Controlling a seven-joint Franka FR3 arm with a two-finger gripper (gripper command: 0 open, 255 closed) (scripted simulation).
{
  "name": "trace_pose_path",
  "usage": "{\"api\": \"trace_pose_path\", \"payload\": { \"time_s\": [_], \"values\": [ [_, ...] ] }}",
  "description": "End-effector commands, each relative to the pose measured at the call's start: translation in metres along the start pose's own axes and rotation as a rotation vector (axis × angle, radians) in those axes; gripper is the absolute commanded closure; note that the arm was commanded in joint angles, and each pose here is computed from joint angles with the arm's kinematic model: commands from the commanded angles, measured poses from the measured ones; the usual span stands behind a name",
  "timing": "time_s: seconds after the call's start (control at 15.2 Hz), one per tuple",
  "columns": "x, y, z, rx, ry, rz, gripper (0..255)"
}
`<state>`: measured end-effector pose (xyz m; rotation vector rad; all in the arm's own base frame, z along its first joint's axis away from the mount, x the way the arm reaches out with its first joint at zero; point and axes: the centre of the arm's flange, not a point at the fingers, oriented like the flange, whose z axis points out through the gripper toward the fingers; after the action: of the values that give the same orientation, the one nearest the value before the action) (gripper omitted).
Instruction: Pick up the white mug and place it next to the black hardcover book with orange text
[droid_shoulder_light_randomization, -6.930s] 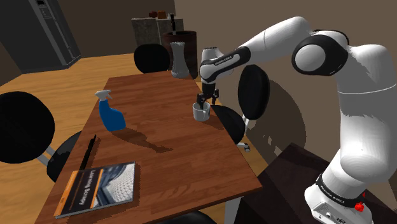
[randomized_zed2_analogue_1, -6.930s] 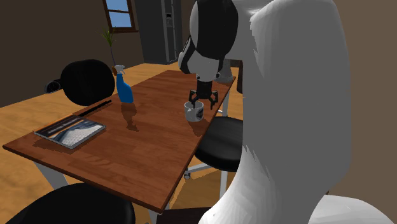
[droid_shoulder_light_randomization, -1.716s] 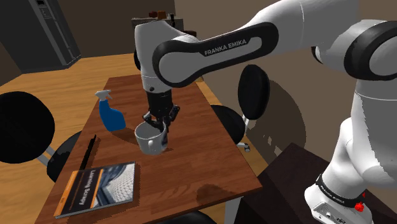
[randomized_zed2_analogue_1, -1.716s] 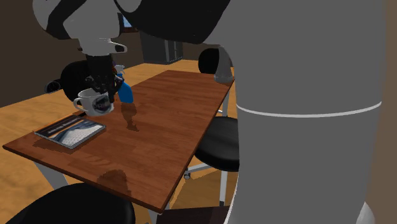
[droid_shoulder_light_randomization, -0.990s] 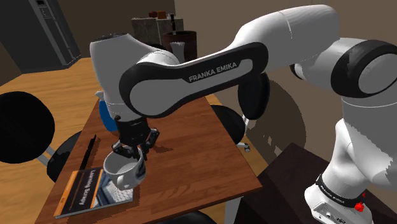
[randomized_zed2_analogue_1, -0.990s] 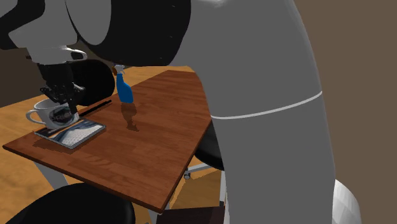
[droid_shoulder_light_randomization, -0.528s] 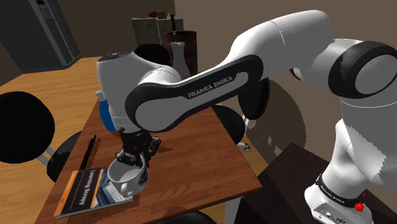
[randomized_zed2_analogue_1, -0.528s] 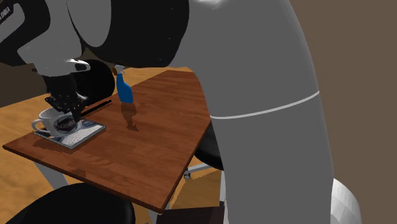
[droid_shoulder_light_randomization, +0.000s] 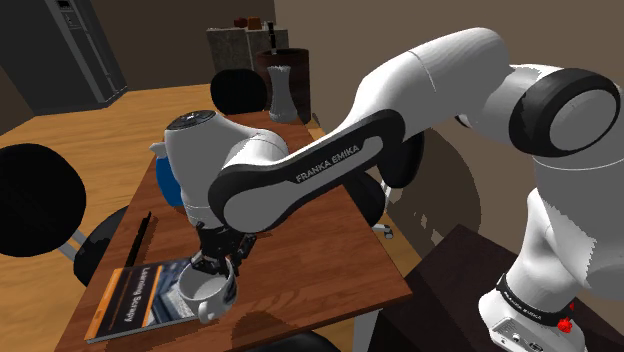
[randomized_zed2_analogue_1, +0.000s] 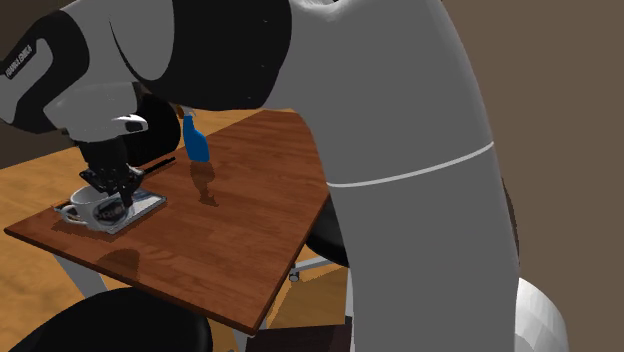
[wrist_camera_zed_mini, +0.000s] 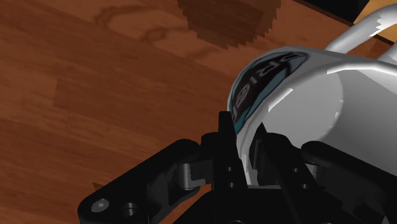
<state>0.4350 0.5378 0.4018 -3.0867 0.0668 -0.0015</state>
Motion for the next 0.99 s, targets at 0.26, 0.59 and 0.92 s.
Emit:
{"api": "trace_pose_path", "payload": {
  "time_s": [0.26,0.59,0.92],
  "values": [
    [0.001,0.002,0.031,0.001,0.001,0.000,255],
    [0.001,0.003,0.051,0.001,0.001,0.000,255],
    [0.001,0.003,0.051,0.001,0.001,0.000,255]
  ]
}}
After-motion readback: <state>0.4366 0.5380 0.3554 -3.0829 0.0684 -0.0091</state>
